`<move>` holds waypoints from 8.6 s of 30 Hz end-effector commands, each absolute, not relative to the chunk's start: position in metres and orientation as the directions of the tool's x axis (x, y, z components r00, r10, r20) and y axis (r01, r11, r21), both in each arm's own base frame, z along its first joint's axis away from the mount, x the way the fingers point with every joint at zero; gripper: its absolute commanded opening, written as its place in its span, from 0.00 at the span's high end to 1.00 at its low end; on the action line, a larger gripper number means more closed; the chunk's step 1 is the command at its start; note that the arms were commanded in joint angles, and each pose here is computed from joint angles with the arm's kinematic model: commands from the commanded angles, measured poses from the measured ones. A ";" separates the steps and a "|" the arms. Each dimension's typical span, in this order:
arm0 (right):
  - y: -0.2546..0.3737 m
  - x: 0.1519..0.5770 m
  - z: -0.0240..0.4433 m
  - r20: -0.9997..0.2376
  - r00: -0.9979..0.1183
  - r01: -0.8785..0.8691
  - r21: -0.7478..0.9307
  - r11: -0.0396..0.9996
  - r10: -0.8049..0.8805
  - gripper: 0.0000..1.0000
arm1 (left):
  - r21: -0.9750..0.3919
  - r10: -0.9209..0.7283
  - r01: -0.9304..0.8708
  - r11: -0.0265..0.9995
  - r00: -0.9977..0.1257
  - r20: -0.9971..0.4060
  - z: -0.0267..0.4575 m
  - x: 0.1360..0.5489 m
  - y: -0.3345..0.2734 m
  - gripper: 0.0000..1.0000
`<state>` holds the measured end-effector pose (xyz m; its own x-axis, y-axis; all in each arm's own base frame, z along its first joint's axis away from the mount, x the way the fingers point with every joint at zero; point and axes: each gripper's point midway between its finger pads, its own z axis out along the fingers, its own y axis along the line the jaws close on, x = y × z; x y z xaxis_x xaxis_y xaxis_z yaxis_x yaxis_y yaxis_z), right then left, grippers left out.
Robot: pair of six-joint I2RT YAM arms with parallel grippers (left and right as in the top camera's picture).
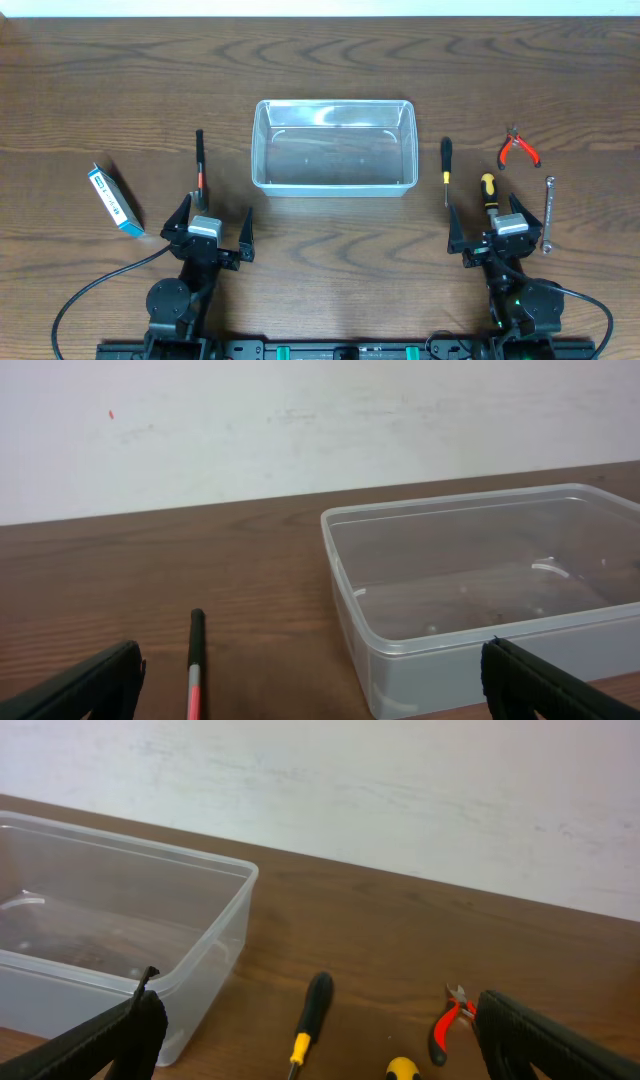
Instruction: Pack container
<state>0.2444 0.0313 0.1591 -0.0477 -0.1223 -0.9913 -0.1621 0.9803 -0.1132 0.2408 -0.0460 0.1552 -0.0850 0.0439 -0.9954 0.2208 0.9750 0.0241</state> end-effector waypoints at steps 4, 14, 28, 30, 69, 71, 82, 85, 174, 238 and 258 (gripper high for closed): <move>0.030 0.244 0.159 -0.993 -0.050 -0.155 -0.102 0.983 -0.111 0.01 | 0.001 0.037 0.262 0.965 -0.131 -0.991 0.141 0.238 -0.053 0.02; 0.030 0.244 0.159 -0.993 -0.050 -0.155 -0.102 0.983 -0.111 0.01 | 0.001 0.037 0.262 0.965 -0.131 -0.991 0.141 0.238 -0.053 0.02; 0.032 0.244 0.159 -0.993 -0.046 -0.171 -0.101 0.980 -0.110 0.01 | 0.001 0.037 0.262 0.965 -0.131 -0.991 0.141 0.238 -0.053 0.02; 0.032 0.244 0.159 -0.993 -0.046 -0.171 -0.099 0.980 -0.109 0.01 | 0.001 0.037 0.261 0.965 -0.131 -0.991 0.141 0.238 -0.053 0.02; 0.022 0.256 0.247 -0.410 -0.905 0.076 0.112 0.991 0.115 0.01 | -0.162 -0.030 0.068 0.984 -0.843 -0.536 0.168 0.202 -0.043 0.02; 0.015 0.273 0.235 -0.373 -0.921 0.096 0.069 0.993 0.115 0.01 | -0.162 -0.030 0.067 0.984 -0.844 -0.536 0.169 0.200 -0.042 0.02; 0.015 0.350 0.141 -0.216 -0.974 0.071 0.009 0.997 0.071 0.01 | -0.162 -0.033 0.073 0.984 -0.824 -0.566 0.180 0.199 -0.042 0.02; 0.018 0.362 0.110 -0.164 -0.985 0.048 0.014 0.999 0.050 0.01 | -0.163 -0.033 0.073 0.984 -0.824 -0.566 0.180 0.199 -0.042 0.02; 0.031 0.392 -0.006 -0.029 -0.999 0.041 0.064 0.997 0.043 0.89 | -0.163 -0.032 0.073 0.984 -0.825 -0.565 0.180 0.199 -0.042 0.02; 0.261 0.383 0.049 -0.314 -0.303 -0.953 0.115 0.281 -0.900 0.89 | -0.188 -0.410 -0.388 0.903 -0.640 -0.650 0.226 0.208 0.051 0.02; 0.262 0.426 0.145 -0.415 -0.469 -0.855 -0.005 0.518 -0.779 0.59 | -0.110 -0.302 -0.310 0.944 -0.683 -0.665 0.225 0.209 0.052 0.02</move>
